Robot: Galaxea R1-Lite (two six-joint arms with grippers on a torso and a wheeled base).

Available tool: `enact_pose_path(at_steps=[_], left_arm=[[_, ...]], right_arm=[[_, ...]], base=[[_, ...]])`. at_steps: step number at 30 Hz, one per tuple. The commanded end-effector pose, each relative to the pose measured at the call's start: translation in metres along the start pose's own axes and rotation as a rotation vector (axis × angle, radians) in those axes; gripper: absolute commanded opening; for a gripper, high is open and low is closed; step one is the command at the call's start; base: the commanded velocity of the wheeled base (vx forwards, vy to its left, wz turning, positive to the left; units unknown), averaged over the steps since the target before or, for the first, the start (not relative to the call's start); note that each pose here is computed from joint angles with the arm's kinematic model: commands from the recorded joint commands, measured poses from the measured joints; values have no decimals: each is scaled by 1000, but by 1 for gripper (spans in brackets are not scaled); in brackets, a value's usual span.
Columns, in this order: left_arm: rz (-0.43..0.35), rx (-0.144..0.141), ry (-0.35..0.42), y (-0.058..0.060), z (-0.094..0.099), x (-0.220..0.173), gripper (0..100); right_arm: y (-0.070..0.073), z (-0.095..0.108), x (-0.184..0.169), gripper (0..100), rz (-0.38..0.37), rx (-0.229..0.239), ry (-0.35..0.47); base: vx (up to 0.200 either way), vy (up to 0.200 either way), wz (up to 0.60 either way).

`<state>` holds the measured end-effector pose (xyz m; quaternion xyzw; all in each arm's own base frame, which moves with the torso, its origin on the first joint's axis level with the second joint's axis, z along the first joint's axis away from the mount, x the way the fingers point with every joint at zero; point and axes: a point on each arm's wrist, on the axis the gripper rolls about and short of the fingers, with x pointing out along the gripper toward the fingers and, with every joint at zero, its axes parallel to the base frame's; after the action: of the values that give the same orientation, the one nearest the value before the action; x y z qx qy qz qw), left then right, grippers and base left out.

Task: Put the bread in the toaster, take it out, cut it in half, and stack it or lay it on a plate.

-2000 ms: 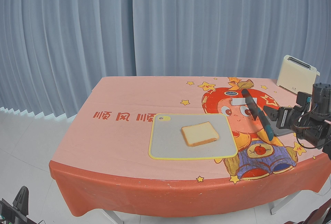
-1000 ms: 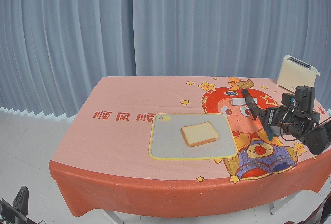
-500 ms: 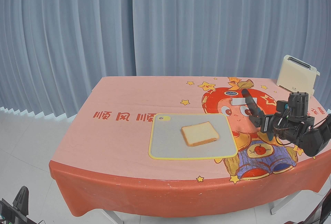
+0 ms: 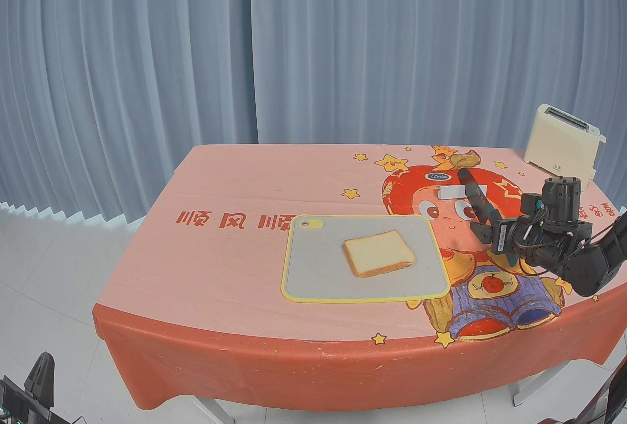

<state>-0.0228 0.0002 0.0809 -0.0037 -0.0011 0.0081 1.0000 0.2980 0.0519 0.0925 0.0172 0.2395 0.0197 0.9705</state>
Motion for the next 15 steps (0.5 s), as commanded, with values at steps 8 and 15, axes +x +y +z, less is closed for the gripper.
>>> enact_pose_path(at_steps=[8, 15], left_arm=[[1, 0, 19, 0, -5, 1, 0], [1, 0, 19, 0, -5, 1, 0]], right_arm=[[0, -4, 5, 0, 0, -2, 18], [1, 0, 7, 0, 7, 5, -48]], base=[[0, 0, 0], [0, 0, 0]])
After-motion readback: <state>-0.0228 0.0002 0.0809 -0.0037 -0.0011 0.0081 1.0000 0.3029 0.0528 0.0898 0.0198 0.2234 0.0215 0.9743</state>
